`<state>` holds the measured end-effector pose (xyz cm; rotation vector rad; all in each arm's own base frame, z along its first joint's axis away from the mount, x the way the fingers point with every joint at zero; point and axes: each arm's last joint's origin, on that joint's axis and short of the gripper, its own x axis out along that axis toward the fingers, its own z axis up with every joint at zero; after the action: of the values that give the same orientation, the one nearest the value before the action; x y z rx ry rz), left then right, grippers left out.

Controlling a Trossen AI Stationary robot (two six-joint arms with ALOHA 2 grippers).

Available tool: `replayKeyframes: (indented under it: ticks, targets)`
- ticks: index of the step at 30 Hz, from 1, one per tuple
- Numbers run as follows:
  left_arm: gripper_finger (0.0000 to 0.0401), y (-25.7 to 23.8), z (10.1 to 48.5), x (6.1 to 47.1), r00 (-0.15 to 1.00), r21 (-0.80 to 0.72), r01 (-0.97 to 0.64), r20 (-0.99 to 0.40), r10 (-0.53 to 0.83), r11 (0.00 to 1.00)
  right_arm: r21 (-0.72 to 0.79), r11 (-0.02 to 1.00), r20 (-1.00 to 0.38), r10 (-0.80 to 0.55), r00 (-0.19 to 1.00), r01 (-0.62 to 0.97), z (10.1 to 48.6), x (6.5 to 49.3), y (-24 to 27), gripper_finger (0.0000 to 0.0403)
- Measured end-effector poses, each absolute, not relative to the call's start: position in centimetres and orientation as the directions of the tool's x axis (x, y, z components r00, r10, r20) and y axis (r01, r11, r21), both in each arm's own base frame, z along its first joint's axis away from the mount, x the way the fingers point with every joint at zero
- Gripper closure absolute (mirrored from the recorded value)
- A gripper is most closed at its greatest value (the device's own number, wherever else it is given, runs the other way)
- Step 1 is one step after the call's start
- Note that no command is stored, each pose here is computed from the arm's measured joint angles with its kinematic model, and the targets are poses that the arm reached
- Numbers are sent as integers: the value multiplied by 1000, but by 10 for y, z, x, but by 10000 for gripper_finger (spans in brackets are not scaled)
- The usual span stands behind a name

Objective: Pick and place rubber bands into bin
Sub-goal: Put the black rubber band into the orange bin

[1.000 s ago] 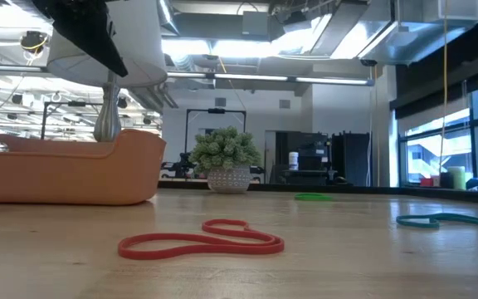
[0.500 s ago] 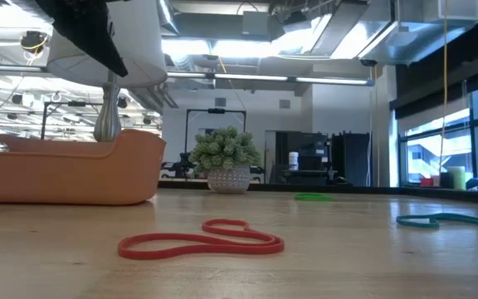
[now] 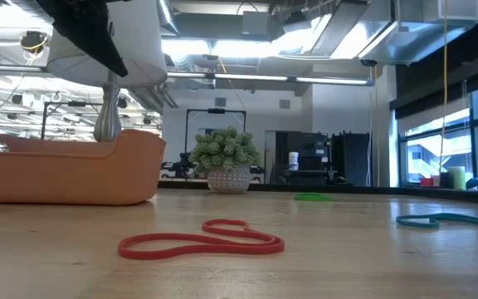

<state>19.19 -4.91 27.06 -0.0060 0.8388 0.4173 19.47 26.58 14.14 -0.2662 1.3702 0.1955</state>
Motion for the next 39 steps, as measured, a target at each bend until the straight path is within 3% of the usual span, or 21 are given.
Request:
replayKeyframes:
  ticks: [7,11,17,24,32,39]
  targets:
    - [395,-49,271,192,592,158,-361,-723,357,919,-76,955,-982,-21,189,-288,140,195,266,394]
    - [395,-49,271,192,592,158,-360,-723,356,919,-84,957,-980,-29,199,-276,142,196,264,397]
    - [395,-49,271,192,592,169,-349,-723,357,922,-224,943,-949,-154,275,-246,171,199,258,399]
    - [399,-49,271,192,593,219,-273,-728,343,937,-315,949,-881,-283,379,-23,203,210,225,401]
    - [399,-46,246,181,625,237,-215,-712,320,947,-381,905,-771,-425,474,191,202,251,169,401]
    - [399,-38,232,156,686,160,-220,-676,269,962,-305,936,-665,-340,665,173,200,316,115,402]
